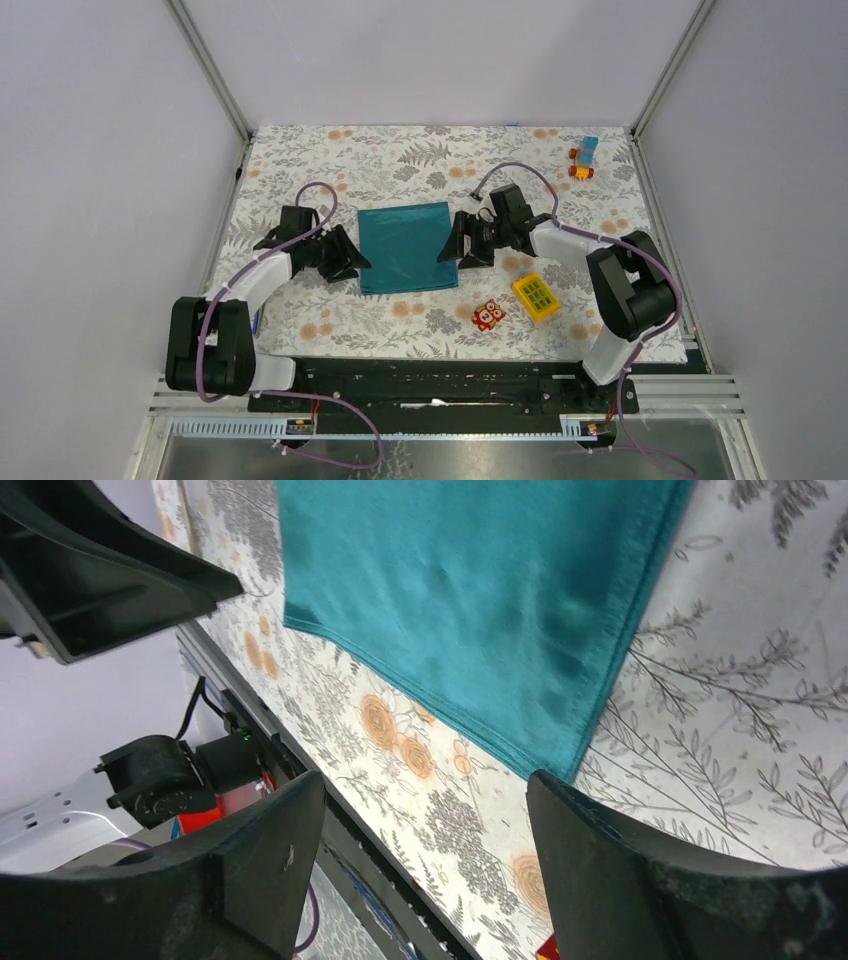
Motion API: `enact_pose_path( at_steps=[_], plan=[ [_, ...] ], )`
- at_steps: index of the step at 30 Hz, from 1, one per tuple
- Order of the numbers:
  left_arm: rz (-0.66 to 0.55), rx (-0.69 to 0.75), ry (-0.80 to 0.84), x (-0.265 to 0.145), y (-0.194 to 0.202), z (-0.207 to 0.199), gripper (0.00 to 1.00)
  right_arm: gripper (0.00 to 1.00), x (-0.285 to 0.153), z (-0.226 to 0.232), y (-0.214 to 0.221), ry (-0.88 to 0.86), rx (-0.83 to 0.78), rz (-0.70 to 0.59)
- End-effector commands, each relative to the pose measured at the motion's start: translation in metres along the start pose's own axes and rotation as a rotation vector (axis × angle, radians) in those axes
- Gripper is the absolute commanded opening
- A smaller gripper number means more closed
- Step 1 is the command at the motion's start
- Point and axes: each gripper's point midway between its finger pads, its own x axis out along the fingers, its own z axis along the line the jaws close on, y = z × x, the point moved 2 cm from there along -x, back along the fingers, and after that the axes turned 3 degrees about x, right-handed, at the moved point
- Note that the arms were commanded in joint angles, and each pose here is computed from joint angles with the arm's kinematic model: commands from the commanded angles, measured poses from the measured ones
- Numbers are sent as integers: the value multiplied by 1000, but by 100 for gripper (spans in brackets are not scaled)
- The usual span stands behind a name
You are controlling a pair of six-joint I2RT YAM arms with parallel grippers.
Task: Fold the napkin into a case and place the utensils inside
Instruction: Smooth out the square-folded napkin at the center of the board, then pick up the top corner of the square-folded napkin from the center of the board.
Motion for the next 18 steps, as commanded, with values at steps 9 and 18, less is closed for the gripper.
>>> enact_pose_path(
  at_steps=[9,18],
  plan=[
    [-12,-57,-96,30,3,40,39,72,-12,-15,5,53,3,-8],
    [62,-88,-32,35,57,33,25,67,-12,-26,2,69,23,-15]
  ],
)
